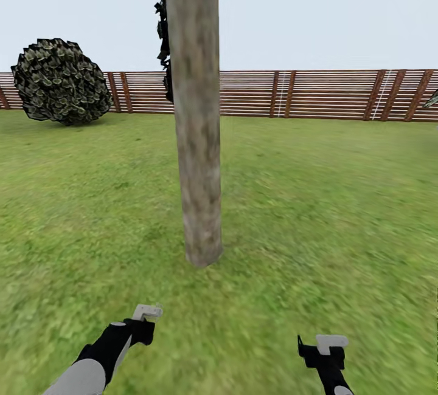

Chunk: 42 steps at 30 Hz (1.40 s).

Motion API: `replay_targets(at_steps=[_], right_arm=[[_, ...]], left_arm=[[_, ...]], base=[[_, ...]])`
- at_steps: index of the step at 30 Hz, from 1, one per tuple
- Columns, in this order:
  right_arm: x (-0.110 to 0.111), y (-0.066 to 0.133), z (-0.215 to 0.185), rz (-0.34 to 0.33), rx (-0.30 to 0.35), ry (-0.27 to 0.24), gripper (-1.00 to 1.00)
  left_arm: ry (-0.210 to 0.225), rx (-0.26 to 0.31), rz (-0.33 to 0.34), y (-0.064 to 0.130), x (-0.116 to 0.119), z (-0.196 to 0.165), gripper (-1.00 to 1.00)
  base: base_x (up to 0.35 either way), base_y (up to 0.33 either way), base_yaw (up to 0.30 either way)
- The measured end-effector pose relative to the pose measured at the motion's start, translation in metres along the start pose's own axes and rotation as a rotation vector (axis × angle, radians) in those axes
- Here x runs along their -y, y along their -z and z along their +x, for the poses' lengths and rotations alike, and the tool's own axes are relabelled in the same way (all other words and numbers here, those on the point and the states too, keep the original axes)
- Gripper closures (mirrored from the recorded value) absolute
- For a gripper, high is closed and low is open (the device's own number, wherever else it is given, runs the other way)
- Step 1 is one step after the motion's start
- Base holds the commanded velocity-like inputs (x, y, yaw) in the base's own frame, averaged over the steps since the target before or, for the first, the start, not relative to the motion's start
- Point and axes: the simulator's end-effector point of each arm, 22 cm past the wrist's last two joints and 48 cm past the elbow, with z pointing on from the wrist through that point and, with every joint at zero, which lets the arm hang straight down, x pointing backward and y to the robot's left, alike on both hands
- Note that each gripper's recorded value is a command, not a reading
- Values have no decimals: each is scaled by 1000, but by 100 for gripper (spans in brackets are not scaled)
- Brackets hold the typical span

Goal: In the garden, pick up the pesticide atomizer on the floor and spray pesticide onto both trees until each tree trunk is fully covered.

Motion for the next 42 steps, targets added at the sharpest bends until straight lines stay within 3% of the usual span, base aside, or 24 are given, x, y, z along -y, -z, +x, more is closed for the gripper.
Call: replay_targets(at_steps=[3,5,20,28,29,30,31,42], right_arm=[[0,4,8,1,-11,0,-100],[-1,6,12,0,-17,1,-100],[0,7,16,0,-22,2,-100],[0,8,16,0,-23,2,-100],[-1,7,17,-3,-24,5,-100],[0,8,16,-3,-23,5,-100],[-1,8,16,-3,-23,5,-100],[1,7,17,-1,-24,6,-100]], left_arm=[[3,25,-26,4,-10,-12,100],[8,11,-33,5,-13,-11,100],[11,13,-29,6,-4,-15,100],[7,20,-24,6,1,-18,100],[36,-65,-66,15,-25,-20,100],[41,35,-144,33,-61,-66,100],[43,62,-163,39,-70,-77,100],[45,53,-152,36,-66,-74,100]], base=[[151,-259,0],[139,-260,0],[89,-265,-1],[268,-93,-202],[-1,0,0],[0,0,0],[0,0,0],[-61,0,0]])
